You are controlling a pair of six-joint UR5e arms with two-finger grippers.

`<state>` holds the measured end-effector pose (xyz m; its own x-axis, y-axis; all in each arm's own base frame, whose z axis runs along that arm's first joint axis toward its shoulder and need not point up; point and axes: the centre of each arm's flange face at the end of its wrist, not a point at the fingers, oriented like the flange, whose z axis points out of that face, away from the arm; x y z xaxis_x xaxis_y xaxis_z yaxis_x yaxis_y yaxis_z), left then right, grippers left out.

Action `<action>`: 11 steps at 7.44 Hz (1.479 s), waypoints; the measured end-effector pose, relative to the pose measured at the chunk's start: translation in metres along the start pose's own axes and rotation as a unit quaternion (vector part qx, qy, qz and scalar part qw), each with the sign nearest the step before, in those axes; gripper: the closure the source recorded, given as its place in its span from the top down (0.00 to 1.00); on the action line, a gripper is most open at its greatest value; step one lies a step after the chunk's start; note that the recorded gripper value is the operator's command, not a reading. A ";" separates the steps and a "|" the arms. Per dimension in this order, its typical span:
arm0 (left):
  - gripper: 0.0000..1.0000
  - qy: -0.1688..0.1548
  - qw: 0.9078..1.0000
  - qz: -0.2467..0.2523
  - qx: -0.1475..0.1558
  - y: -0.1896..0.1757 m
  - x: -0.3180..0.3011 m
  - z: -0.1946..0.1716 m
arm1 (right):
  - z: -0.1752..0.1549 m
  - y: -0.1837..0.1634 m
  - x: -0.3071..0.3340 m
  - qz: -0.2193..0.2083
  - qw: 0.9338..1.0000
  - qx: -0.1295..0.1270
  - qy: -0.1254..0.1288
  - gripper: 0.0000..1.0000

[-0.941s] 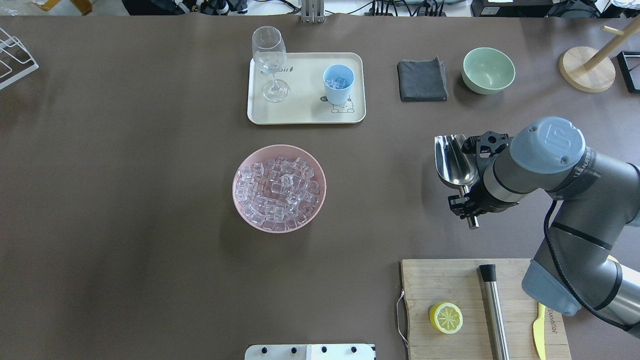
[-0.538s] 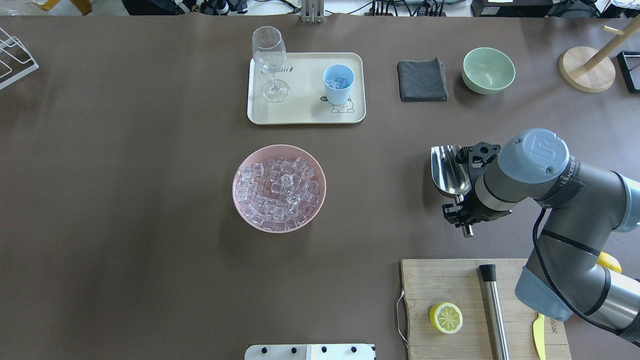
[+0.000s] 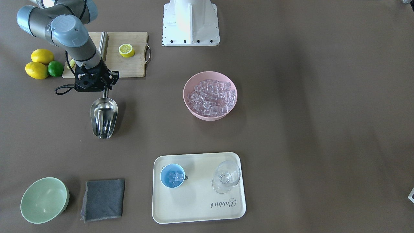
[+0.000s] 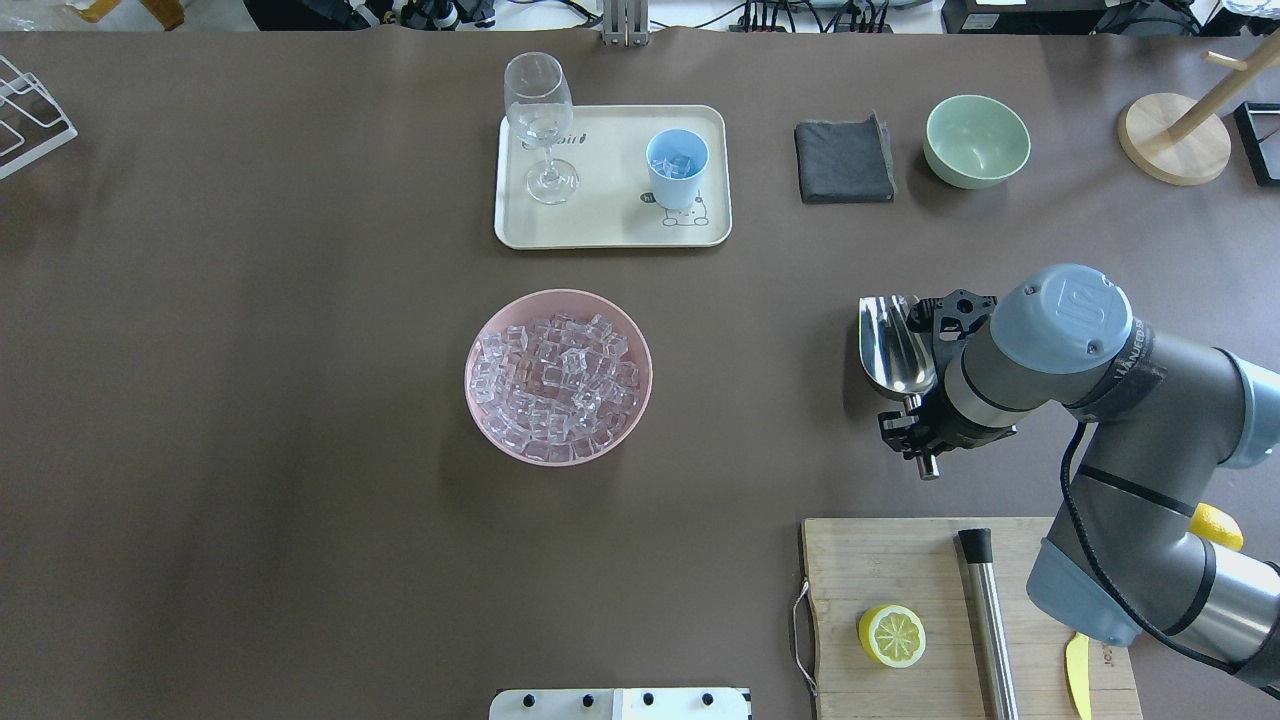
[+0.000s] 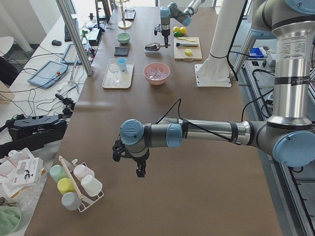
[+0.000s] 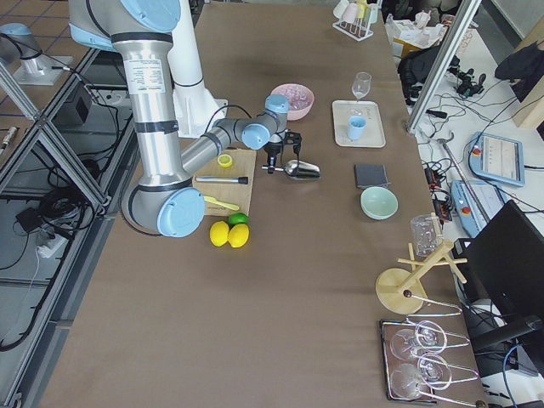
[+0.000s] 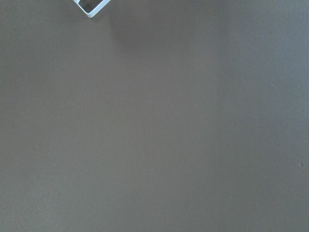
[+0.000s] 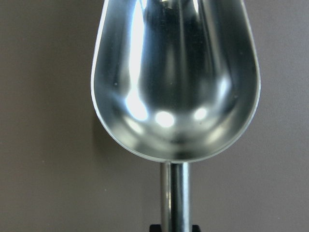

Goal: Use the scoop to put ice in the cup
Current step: 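Lower the scoop onto the table beside the green bowl, then open the right gripper and withdraw it from the scoop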

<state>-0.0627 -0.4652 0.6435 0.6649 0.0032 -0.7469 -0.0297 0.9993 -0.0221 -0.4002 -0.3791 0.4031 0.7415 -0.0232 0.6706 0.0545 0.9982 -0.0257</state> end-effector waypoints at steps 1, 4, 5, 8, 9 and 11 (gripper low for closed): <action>0.98 0.000 1.000 0.001 -0.003 0.001 -0.002 0.003 | 0.000 0.001 -0.001 -0.001 1.000 -0.001 -0.001 0.34; 0.98 0.000 1.000 0.004 -0.007 0.002 0.000 0.005 | -0.003 0.002 -0.006 -0.008 1.000 -0.001 -0.007 1.00; 0.98 0.001 1.000 0.003 -0.008 0.004 -0.001 0.006 | -0.006 0.002 -0.009 -0.011 1.000 0.001 -0.010 1.00; 0.98 0.000 1.000 0.001 -0.007 0.007 -0.004 0.006 | -0.021 -0.003 -0.012 -0.021 1.000 0.010 -0.020 1.00; 0.98 0.001 1.000 0.001 -0.007 0.007 -0.004 0.006 | -0.031 -0.009 -0.008 -0.025 0.999 0.017 -0.024 1.00; 0.98 0.002 1.000 0.003 -0.008 0.007 -0.002 0.007 | -0.057 -0.031 0.013 -0.036 0.998 0.027 -0.032 1.00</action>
<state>-0.0590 -0.4575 0.6499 0.6612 0.0081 -0.7502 -0.0457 0.9985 -0.0295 -0.3542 -0.4131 0.3702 0.6929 -0.0938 0.7149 0.0691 0.9956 0.0636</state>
